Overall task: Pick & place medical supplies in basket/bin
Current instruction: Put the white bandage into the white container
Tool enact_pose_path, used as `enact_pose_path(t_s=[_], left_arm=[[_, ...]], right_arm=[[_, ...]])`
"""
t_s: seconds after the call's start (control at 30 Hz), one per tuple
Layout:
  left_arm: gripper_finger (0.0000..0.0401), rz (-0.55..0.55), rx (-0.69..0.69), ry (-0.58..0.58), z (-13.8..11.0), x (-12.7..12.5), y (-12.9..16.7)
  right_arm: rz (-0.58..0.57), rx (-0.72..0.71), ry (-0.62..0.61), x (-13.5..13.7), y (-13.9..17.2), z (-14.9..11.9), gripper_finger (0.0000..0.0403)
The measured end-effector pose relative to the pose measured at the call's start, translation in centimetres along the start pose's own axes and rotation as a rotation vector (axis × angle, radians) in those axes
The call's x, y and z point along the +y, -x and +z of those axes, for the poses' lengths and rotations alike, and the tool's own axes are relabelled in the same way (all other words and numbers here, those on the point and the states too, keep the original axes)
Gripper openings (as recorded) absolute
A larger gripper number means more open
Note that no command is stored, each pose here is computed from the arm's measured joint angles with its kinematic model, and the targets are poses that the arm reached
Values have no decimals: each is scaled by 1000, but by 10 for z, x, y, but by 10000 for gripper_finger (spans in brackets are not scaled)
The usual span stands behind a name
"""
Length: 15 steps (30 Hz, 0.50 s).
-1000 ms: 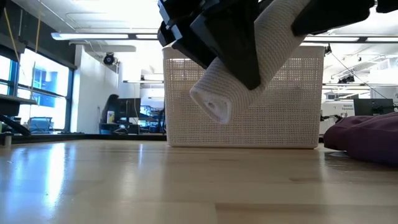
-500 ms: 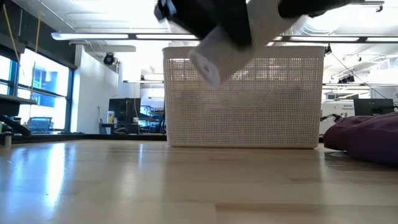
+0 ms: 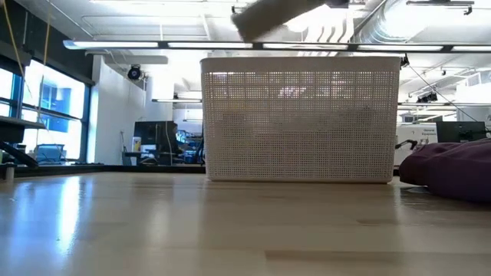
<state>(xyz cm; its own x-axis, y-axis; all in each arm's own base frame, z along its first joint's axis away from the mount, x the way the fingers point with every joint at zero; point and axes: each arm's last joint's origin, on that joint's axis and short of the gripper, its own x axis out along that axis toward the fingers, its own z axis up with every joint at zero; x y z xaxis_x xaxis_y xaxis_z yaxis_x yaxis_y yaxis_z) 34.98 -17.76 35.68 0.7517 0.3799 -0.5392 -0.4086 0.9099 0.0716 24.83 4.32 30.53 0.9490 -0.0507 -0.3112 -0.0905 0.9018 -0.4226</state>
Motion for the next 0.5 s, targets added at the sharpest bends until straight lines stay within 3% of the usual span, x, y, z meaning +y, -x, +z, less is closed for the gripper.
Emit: enact_pose_path(t_s=[0.17, 0.3, 0.5], left_arm=[[376, 113, -150, -23, 10, 12, 36], [352, 246, -259, -42, 5, 11, 53], [317, 293, -232, -24, -32, 6, 30]], right_arm=[[-144, -164, -75, -47, 26, 8, 121], [-247, -203, -169, -88, 37, -3, 121], [-252, -139, -365, -141, 29, -45, 122]])
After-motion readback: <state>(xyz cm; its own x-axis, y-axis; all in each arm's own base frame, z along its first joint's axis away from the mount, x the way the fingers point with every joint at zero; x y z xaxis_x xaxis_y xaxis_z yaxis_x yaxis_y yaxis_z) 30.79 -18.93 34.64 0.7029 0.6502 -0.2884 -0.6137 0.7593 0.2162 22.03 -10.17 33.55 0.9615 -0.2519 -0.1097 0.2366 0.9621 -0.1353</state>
